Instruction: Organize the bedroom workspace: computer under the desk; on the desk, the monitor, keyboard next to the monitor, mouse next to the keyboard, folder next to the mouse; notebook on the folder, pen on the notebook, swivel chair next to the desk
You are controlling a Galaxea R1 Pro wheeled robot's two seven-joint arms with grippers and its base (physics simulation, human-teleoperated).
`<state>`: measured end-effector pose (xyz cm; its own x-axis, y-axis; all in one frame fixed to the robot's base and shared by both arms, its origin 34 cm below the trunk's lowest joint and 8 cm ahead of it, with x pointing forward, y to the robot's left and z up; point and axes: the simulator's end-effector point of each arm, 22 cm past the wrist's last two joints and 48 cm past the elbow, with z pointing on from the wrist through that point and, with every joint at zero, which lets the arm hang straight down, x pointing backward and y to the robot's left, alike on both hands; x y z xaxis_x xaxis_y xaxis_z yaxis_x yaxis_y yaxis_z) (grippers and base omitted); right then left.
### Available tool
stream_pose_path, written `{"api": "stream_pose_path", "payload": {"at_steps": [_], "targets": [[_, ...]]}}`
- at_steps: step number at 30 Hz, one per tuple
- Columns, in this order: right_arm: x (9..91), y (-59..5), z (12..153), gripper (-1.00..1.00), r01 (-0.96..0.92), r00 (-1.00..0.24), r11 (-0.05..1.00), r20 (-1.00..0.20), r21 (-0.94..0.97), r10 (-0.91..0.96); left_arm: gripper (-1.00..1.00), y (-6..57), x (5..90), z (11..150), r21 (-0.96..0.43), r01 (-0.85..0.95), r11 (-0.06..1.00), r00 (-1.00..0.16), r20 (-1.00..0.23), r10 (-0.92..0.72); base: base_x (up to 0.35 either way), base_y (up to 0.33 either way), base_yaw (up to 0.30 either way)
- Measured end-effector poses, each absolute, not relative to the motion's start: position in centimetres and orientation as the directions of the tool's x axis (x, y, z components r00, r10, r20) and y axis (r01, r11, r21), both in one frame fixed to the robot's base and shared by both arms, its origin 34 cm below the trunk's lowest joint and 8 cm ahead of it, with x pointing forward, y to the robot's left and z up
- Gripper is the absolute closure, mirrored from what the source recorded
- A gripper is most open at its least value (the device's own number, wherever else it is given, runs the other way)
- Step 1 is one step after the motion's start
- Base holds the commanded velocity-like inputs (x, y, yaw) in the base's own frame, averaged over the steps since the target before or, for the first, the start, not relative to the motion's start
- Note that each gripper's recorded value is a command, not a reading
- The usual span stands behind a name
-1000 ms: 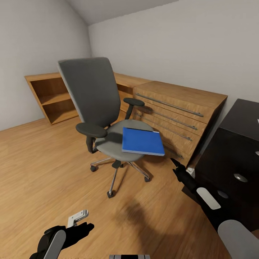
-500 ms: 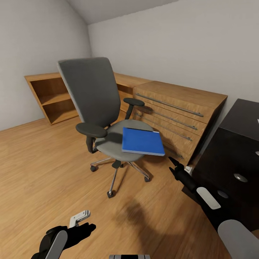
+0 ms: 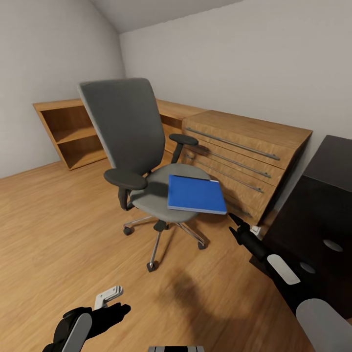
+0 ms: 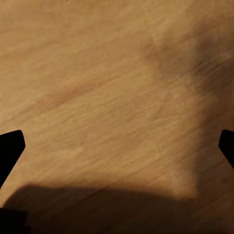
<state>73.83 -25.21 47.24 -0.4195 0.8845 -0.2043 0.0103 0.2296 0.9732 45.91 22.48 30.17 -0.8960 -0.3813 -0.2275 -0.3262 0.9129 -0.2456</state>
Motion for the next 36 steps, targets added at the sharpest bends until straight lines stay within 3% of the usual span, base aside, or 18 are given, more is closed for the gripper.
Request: {"api": "stream_pose_path", "payload": {"at_steps": [36], "targets": [[73.82,-25.24,47.13,-1.0,0.014,-0.419,0.23,-0.204,0.973,0.885,-1.0,22.47,45.85,30.14,-0.244,-0.324,0.914,-0.898,-0.226,-0.378,0.08,0.043,0.0]]}}
